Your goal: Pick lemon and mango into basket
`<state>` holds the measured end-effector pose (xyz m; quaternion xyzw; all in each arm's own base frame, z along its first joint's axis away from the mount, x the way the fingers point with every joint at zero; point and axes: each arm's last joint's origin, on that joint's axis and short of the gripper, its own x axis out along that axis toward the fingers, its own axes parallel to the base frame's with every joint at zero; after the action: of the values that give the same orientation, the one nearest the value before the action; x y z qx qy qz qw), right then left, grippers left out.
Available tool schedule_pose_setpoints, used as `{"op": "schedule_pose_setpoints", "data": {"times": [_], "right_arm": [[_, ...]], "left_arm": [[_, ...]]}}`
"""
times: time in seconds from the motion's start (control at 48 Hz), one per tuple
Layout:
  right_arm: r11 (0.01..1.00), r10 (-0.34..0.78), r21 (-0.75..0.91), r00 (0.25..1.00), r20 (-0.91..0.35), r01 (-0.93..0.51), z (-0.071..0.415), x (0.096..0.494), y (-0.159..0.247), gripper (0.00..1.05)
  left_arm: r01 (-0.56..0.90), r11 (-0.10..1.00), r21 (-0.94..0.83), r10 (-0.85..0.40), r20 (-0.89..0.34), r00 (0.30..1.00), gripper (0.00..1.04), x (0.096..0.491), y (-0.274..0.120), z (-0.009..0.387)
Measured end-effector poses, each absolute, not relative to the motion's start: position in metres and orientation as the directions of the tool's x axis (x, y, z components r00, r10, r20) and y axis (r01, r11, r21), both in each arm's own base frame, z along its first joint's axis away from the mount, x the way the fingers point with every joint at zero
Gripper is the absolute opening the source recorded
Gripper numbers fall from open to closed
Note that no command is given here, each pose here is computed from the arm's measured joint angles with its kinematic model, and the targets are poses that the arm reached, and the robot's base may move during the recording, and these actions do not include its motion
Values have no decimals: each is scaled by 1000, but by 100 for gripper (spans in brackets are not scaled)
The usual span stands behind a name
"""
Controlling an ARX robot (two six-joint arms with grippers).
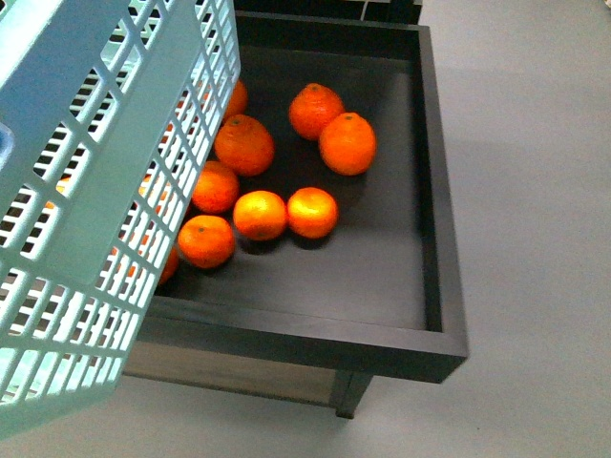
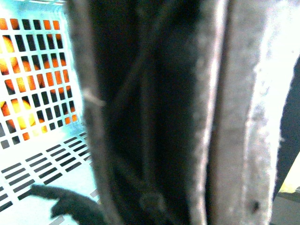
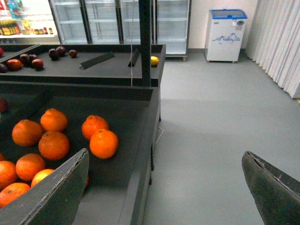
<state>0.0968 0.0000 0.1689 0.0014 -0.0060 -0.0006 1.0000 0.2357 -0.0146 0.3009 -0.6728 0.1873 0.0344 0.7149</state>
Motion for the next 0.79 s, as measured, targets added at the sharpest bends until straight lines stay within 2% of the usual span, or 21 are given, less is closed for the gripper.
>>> {"op": "schedule_pose_setpoints", "data": {"times": [0.791], "right_arm": [[1000,-2,3,1000,12,2,169,97,0,96]], "left_arm": [[-302,93,-949,-201,-315,928,14,236,-14,301]]}}
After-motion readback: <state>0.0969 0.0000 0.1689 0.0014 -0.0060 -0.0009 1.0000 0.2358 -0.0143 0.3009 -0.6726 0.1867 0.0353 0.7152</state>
